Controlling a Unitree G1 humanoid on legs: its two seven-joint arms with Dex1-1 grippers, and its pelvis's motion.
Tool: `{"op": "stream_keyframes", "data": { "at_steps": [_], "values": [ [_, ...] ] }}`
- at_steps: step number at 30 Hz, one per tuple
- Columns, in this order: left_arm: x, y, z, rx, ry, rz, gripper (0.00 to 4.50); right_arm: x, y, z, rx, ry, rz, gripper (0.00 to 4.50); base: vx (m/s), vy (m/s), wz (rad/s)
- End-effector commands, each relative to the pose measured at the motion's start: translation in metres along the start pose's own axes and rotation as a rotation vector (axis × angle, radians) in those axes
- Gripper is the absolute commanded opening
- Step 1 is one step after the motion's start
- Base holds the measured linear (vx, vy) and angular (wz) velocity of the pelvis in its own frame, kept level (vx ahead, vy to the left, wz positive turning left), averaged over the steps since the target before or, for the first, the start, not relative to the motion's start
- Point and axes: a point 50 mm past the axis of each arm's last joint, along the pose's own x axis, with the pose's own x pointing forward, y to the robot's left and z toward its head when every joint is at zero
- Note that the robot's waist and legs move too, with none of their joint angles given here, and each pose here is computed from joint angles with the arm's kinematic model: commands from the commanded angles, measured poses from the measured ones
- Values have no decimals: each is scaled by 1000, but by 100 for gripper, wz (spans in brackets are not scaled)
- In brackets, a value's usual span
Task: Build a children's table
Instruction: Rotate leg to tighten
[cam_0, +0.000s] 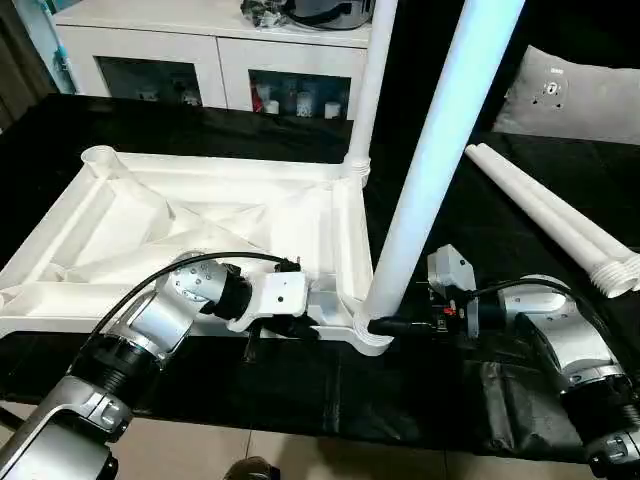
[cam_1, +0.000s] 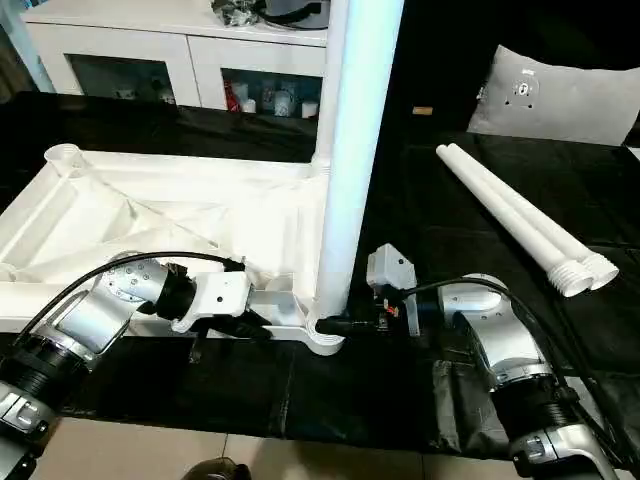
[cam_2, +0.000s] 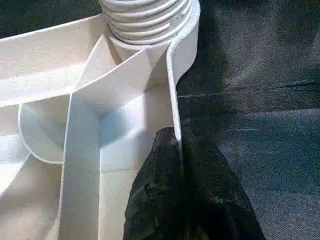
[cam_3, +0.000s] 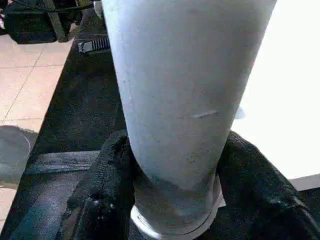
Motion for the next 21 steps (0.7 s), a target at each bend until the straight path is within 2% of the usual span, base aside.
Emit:
{"op": "stream_keyframes", "data": {
  "at_steps": [1, 6, 7, 11, 12, 21],
  "values": [
    [10, -11, -8, 10, 70, -103, 0, 6, 6, -11, 32, 35, 38, 204, 0, 0, 0],
    [10, -11, -9, 11, 71, -106, 0, 6, 6, -14, 68, 27, 10, 203, 0, 0, 0],
    [10, -11, -9, 11, 72, -106, 0, 6, 6, -14, 77, 21, 4, 257, 0, 0, 0],
    [10, -11, -9, 11, 73, -109, 0, 3, 6, -15, 117, 5, -8, 277, 0, 0, 0],
    [10, -11, -9, 11, 74, -111, 0, 3, 7, -15, 125, 1, -8, 303, 0, 0, 0],
    [10, -10, -9, 15, 78, -113, 0, 2, 8, -16, 107, -2, -30, 365, 0, 0, 0]
  ]
}}
